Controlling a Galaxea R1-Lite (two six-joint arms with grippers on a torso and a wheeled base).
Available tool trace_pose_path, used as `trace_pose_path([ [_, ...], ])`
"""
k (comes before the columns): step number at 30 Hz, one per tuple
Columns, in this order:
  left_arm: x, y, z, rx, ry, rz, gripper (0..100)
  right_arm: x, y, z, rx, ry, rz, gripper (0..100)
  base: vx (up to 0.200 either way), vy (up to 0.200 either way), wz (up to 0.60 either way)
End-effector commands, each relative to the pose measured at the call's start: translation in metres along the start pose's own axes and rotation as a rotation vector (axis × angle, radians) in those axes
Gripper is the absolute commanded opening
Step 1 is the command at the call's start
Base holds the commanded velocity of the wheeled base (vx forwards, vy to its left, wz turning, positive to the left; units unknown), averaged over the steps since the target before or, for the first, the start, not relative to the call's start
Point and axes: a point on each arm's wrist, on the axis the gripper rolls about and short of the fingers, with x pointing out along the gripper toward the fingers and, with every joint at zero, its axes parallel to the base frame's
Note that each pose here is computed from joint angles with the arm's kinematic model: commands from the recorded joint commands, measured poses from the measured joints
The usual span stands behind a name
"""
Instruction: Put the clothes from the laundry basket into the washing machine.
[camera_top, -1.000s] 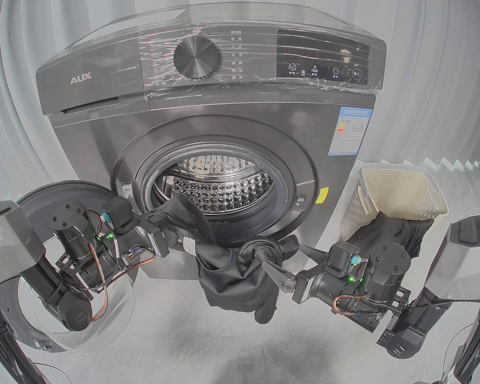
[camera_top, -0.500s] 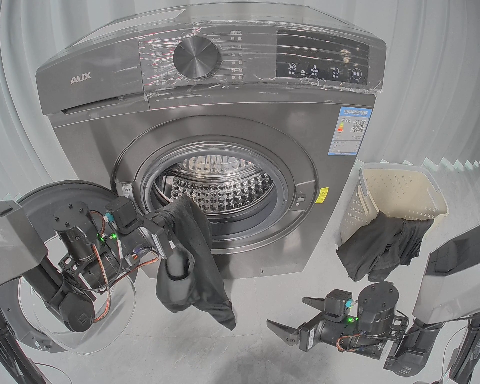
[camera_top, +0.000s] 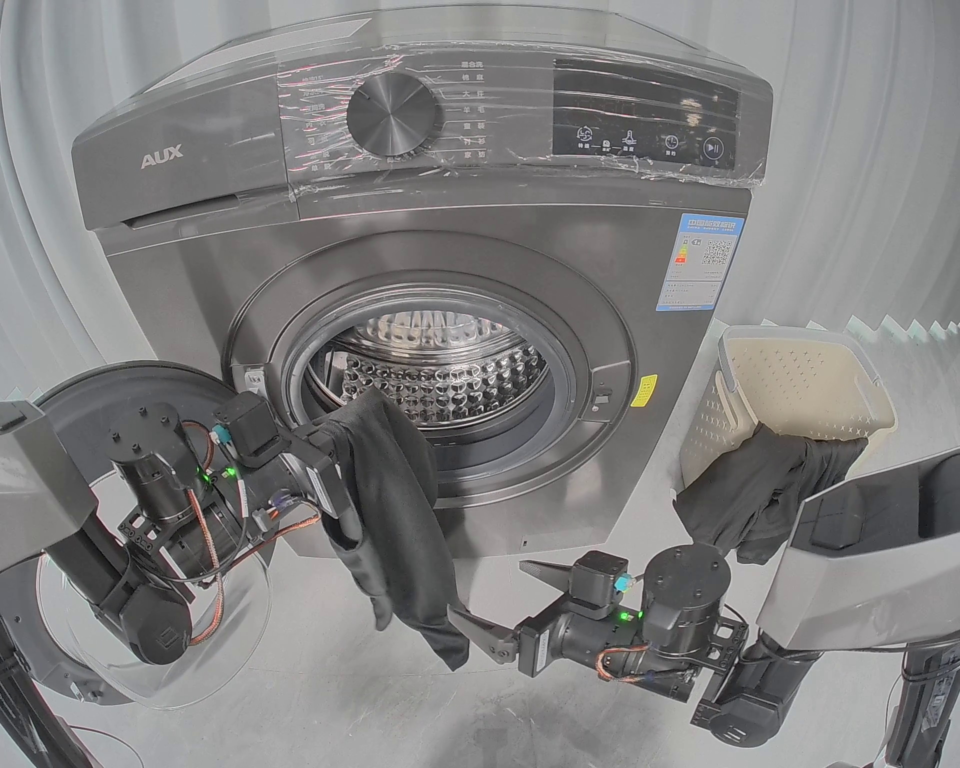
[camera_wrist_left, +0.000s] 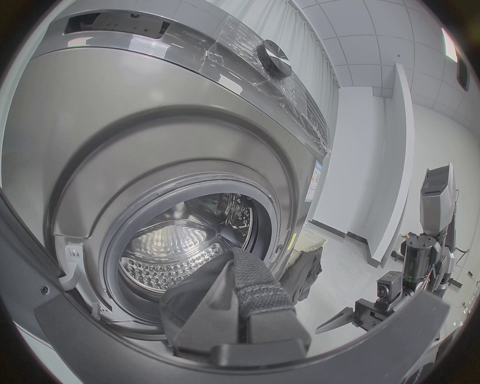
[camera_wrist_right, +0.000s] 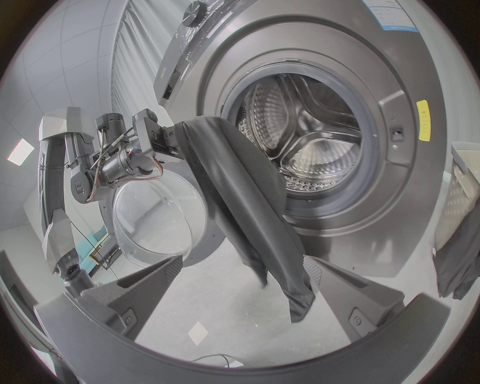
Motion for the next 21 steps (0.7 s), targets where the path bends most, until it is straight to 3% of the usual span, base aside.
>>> trace_pose_path([
  [1, 0.002, -0.003, -0.001, -0.002, 0.001, -0.009, 0, 0.018, 0.009, -0.001, -0.008, -0.028, 0.044, 100, 0.000, 0.000, 0.00],
  [9, 0.007, -0.004, -0.004, -0.003, 0.004, 0.007, 0, 0.041, 0.019, 0.003, -0.013, -0.061, 0.078, 100, 0.000, 0.000, 0.00],
  [21, 0.011, -0.005, -0.008, -0.006, 0.007, 0.015, 0, 0.083, 0.003, -0.015, -0.047, -0.062, 0.049, 100, 0.000, 0.000, 0.00],
])
